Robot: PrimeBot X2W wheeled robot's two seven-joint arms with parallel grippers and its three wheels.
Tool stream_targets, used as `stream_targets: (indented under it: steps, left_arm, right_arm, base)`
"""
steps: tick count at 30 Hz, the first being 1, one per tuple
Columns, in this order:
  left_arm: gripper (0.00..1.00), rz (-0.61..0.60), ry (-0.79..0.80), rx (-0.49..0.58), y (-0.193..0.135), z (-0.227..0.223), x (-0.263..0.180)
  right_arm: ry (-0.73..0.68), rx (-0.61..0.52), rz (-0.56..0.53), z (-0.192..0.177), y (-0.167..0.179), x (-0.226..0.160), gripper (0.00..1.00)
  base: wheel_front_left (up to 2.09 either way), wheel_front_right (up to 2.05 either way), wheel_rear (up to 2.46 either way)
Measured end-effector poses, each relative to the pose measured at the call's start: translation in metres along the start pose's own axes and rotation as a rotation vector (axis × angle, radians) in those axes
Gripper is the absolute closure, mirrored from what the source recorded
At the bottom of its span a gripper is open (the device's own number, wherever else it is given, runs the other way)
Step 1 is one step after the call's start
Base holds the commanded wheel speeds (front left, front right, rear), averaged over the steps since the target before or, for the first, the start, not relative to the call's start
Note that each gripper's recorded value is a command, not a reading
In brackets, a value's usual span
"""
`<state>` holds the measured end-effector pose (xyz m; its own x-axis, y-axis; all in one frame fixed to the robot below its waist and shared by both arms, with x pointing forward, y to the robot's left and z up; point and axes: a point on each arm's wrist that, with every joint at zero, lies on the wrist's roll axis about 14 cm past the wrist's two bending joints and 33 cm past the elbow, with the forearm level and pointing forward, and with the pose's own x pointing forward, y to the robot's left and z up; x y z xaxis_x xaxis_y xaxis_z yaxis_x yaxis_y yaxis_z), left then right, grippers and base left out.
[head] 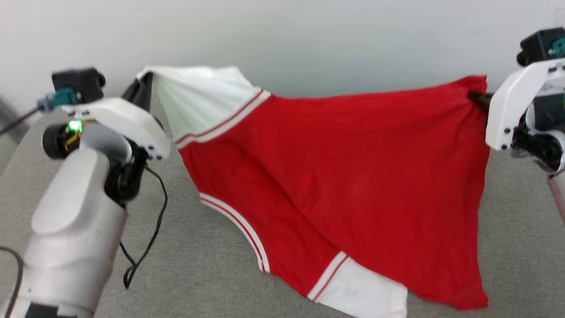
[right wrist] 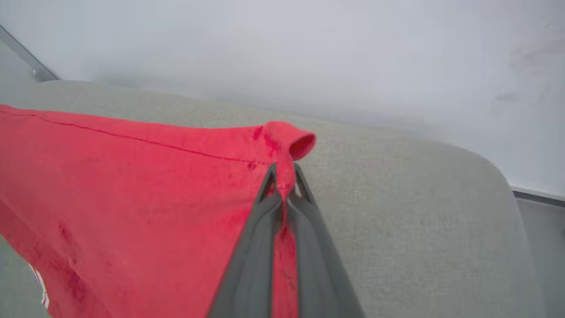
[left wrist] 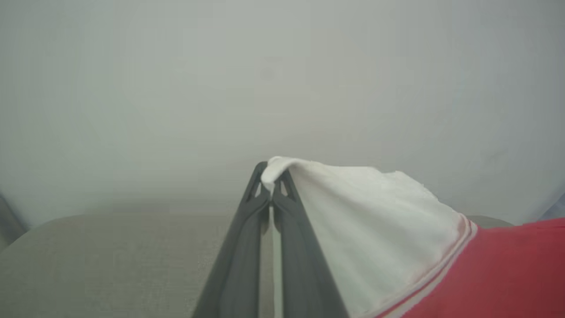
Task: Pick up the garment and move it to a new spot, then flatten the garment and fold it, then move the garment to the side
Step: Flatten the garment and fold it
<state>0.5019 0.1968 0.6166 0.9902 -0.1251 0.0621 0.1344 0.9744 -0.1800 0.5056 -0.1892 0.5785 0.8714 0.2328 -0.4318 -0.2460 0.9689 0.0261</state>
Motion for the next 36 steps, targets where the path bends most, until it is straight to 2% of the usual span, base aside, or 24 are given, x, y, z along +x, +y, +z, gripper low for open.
stream_targets:
  steps: [5,11,16,22,27,31,36]
  left_arm:
    - [1.0,-0.002,-0.037,0.046,0.001,0.029,0.031]
    - [1.0,-0.032,-0.182,0.083,-0.012,0.084,0.075]
    - [1.0,-0.055,-0.297,0.13,-0.019,0.126,0.111]
    - [1.0,-0.074,-0.405,0.137,-0.024,0.152,0.151]
    - [1.0,-0.07,-0.46,0.156,-0.016,0.157,0.181]
    - [1.0,-0.066,-0.457,0.15,-0.008,0.141,0.204]
    - [1.0,-0.057,-0.394,0.146,0.003,0.093,0.227]
  right_arm:
    - [-0.073,-0.006,-0.019,0.03,-0.008,0.003,1.0]
    - [-0.217,-0.006,-0.069,0.083,-0.032,0.013,1.0]
    - [-0.335,-0.018,-0.096,0.124,-0.046,0.03,1.0]
    - [-0.481,-0.07,-0.123,0.168,-0.059,0.056,1.0]
    - [-0.577,-0.107,-0.111,0.189,-0.056,0.083,1.0]
    - [-0.595,-0.13,-0.107,0.188,-0.057,0.109,1.0]
    - [-0.532,-0.13,-0.087,0.16,-0.056,0.152,1.0]
  base:
    - [0.0,0.0,0.0]
    - [0.0,0.0,0.0]
    - [0.0,0.0,0.0]
    - [0.0,0.0,0.0]
    - [0.0,0.0,0.0]
    - [0.0,0.0,0.0]
    - [0.0,0.0,0.0]
